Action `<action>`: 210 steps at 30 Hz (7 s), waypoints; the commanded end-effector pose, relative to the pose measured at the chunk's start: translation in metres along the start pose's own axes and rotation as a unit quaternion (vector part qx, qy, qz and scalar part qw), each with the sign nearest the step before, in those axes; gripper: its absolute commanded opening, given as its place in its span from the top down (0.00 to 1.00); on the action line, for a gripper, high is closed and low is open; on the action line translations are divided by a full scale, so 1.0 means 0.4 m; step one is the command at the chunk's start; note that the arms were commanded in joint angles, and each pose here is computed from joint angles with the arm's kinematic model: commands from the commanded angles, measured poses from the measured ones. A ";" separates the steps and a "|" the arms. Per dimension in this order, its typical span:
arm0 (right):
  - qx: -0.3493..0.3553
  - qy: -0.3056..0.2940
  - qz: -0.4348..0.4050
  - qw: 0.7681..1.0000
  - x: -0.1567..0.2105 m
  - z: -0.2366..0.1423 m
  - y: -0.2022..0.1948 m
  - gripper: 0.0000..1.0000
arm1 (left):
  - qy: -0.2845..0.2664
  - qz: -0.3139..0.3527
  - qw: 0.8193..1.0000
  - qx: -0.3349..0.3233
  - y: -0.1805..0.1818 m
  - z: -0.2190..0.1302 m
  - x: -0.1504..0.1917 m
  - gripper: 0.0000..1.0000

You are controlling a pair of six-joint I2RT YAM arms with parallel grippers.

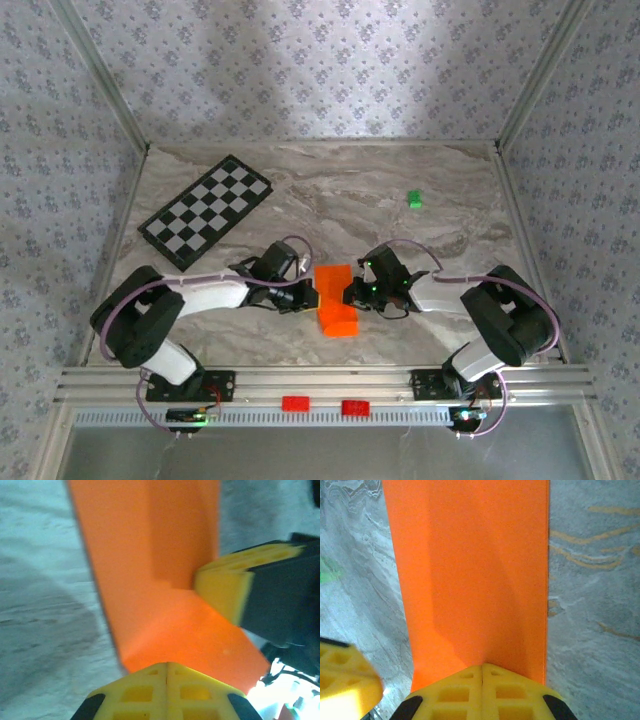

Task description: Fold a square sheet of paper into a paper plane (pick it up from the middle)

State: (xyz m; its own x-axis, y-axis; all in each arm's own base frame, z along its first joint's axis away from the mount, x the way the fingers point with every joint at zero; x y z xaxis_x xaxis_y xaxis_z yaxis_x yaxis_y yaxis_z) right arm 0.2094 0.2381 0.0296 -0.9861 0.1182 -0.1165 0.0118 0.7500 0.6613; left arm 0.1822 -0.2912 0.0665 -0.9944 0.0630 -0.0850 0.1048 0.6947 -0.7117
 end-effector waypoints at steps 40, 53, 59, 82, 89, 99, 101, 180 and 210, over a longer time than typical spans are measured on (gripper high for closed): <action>0.155 0.030 0.055 0.986 0.089 0.006 -0.183 1.00 | 0.036 0.004 0.999 0.022 -0.010 0.049 0.091 1.00; 0.164 0.026 0.055 0.984 0.096 0.005 -0.195 1.00 | 0.068 0.012 0.996 -0.054 0.127 0.022 0.190 1.00; 0.167 0.027 0.055 0.984 0.100 0.004 -0.198 1.00 | 0.013 0.030 0.999 0.020 -0.007 -0.017 0.125 1.00; 0.178 0.033 0.052 0.982 0.112 0.013 -0.206 1.00 | 0.084 0.004 0.995 -0.048 0.160 0.029 0.256 1.00; 0.180 0.034 0.052 0.982 0.114 0.012 -0.208 1.00 | 0.029 0.042 0.999 -0.007 0.045 -0.026 0.195 1.00; 0.181 0.033 0.053 0.982 0.114 0.014 -0.206 1.00 | -0.026 0.053 0.997 0.057 -0.053 -0.025 0.052 1.00; 0.182 0.035 0.052 0.981 0.116 0.013 -0.209 1.00 | -0.008 0.054 0.996 0.065 -0.061 0.001 0.051 1.00; 0.010 0.029 0.061 0.998 0.118 -0.094 -0.004 0.55 | -0.036 -0.022 0.999 -0.019 0.113 0.061 -0.241 0.95; -0.026 0.034 0.064 0.997 0.115 -0.080 0.034 0.60 | -0.025 -0.029 0.999 -0.008 0.126 0.072 -0.221 0.95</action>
State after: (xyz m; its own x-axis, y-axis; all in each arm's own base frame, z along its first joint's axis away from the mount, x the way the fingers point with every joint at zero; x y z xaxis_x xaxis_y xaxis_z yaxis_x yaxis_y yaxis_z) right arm 0.1600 0.2318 0.0536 -0.9866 0.1619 0.0196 0.1305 0.7119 0.6901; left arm 0.2843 -0.2887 0.0343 -0.9918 -0.0237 -0.1257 0.0769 0.6749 -0.7339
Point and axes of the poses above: each hand's point on the last joint's axis, 136 mm out from that joint toward the fingers, its own z axis out along the fingers, its own y axis along the line the jaws close on, x = y × z, the point moved 2 cm from there along -z, back along the fingers, and after that the axes turned 1 degree about z, right-handed, at the moved point
